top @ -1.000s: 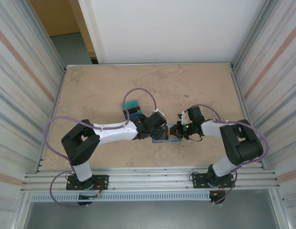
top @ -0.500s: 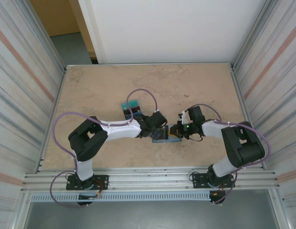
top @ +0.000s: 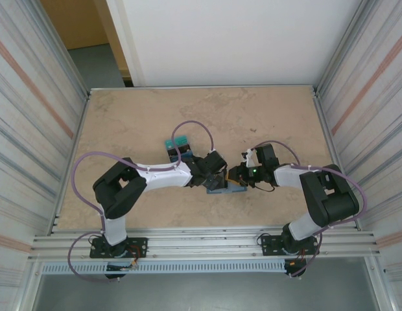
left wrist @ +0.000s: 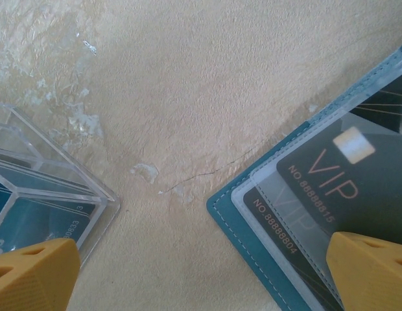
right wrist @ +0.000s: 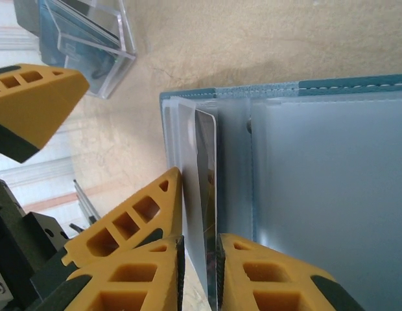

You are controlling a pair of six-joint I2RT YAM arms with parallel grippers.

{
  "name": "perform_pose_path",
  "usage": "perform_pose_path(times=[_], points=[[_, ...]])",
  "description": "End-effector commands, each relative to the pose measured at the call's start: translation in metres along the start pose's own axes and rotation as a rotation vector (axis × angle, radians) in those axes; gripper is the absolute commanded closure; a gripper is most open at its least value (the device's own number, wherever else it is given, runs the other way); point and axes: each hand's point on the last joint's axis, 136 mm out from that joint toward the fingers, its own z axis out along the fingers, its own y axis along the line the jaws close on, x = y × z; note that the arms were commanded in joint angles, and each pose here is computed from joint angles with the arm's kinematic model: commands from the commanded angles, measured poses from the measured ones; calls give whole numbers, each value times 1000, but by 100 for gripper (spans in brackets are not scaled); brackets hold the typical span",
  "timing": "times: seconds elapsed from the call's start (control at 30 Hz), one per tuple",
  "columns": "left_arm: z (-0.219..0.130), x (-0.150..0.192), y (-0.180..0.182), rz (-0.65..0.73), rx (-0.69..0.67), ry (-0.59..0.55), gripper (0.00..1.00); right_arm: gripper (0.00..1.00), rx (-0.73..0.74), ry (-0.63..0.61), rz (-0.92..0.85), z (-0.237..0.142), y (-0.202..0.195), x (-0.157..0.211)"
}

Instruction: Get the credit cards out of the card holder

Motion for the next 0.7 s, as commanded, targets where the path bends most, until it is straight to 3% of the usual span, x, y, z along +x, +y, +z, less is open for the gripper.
perform_pose_path(times=[0.0, 0.47, 0.67], points=[[9, 28, -1, 29, -2, 95, 1, 79, -47, 3, 16, 1, 3, -1], [10, 31, -2, 17, 8, 102, 1, 84, -81, 12, 19, 6, 3, 1], [8, 29, -1, 14, 5, 95, 1, 98, -56, -6, 20, 6, -3, -1]])
